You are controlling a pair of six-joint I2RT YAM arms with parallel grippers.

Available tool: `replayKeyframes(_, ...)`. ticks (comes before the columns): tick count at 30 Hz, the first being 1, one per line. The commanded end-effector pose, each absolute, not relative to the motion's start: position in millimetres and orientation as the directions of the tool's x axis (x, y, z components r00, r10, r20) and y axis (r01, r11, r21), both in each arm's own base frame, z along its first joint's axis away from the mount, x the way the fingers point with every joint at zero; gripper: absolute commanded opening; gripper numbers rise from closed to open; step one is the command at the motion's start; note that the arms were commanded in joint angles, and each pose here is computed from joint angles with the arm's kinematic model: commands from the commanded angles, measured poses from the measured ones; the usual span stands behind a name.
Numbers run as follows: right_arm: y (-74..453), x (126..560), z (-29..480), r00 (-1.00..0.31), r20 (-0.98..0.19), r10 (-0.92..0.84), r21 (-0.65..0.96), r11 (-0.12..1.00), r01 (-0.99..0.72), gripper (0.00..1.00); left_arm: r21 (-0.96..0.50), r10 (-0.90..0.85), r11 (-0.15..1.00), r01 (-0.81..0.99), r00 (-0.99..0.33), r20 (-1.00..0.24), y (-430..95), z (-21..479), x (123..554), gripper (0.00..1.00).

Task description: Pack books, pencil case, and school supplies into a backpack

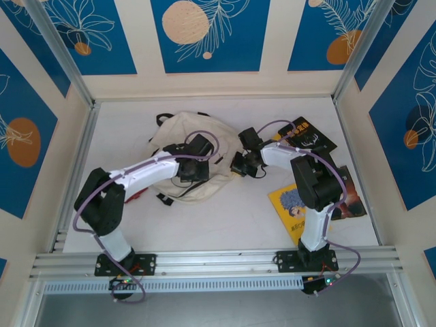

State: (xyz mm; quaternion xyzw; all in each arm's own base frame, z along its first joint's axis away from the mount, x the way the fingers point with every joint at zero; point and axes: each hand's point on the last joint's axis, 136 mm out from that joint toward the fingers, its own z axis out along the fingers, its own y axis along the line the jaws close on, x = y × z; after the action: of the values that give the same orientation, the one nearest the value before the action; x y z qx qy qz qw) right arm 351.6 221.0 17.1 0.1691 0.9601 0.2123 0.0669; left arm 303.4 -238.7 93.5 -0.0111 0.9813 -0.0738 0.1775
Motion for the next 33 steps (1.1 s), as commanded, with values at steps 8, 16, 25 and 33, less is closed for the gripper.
replayKeyframes(8,180,355,-7,-0.895,-0.106,0.433,0.245,0.884,0.398,0.00,0.030,0.007,1.000,-0.004,-0.932,-0.363,-182,110,278,0.00)
replayKeyframes(16,171,366,-3,-0.893,-0.127,0.432,0.245,0.886,0.393,0.00,0.128,0.023,0.991,-0.028,-0.926,-0.378,-152,104,274,0.00)
replayKeyframes(25,168,393,12,-0.910,-0.166,0.380,0.297,0.899,0.321,0.00,0.101,0.013,0.994,-0.031,-0.915,-0.404,-141,101,286,0.00)
replayKeyframes(33,184,403,37,-0.927,-0.147,0.345,0.425,0.869,0.255,0.05,-0.055,0.036,0.996,0.066,-0.906,-0.423,-167,103,289,0.00)
